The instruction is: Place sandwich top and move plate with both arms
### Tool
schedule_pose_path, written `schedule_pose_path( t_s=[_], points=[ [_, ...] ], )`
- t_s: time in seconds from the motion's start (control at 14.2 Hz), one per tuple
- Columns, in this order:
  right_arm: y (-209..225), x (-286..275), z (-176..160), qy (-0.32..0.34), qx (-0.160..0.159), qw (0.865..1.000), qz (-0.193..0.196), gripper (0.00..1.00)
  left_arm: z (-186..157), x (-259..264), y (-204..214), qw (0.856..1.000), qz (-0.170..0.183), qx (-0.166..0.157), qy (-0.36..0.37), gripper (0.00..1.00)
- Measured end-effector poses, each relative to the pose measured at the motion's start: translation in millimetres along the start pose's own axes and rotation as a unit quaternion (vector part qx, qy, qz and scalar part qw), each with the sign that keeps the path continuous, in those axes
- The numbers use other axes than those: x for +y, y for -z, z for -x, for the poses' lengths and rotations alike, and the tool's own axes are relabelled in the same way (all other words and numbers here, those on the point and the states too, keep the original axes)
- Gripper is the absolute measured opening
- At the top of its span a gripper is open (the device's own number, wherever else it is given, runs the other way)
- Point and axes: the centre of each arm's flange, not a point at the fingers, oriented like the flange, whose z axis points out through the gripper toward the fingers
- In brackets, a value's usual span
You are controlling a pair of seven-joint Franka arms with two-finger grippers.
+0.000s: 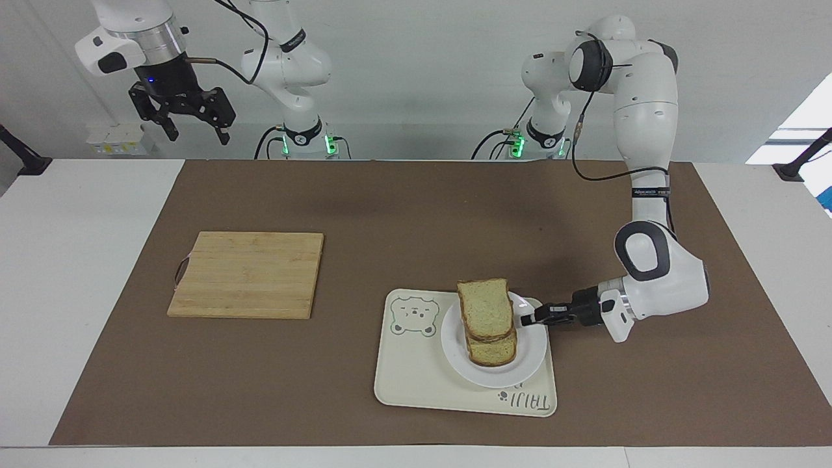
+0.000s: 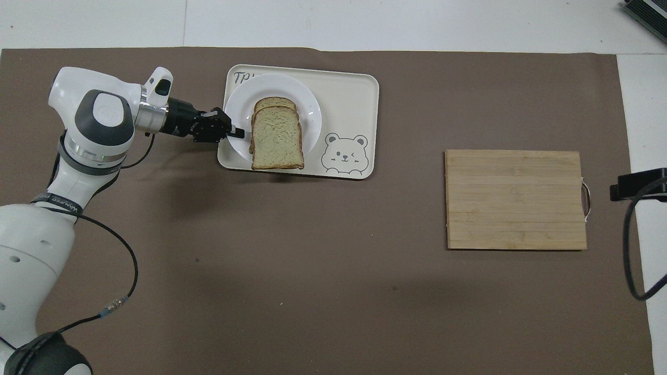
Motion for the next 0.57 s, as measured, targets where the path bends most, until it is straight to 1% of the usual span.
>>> schedule_pose_path(
  t_s=[0.28,0.35,0.49,0.57],
  points=[
    [0.0,0.0,0.0,0.000,0.000,1.000,0.000,1.00,-11.8,3.3,-23.2,1.000,-0.007,0.015,-0.007,0.08],
    [0.0,0.0,0.0,0.000,0.000,1.000,0.000,1.00,-13.0,7.4,-26.6,1.000,-0.010,0.023,-0.010,0.15],
    [0.0,0.0,0.0,0.000,0.000,1.000,0.000,1.00,-14.1,12.9,-28.4,0.999,-0.012,0.031,-0.013,0.35],
    [0.0,0.0,0.0,0.000,0.000,1.000,0.000,1.00,-15.8,14.1,-23.4,0.999,-0.014,0.035,-0.015,0.51]
  ],
)
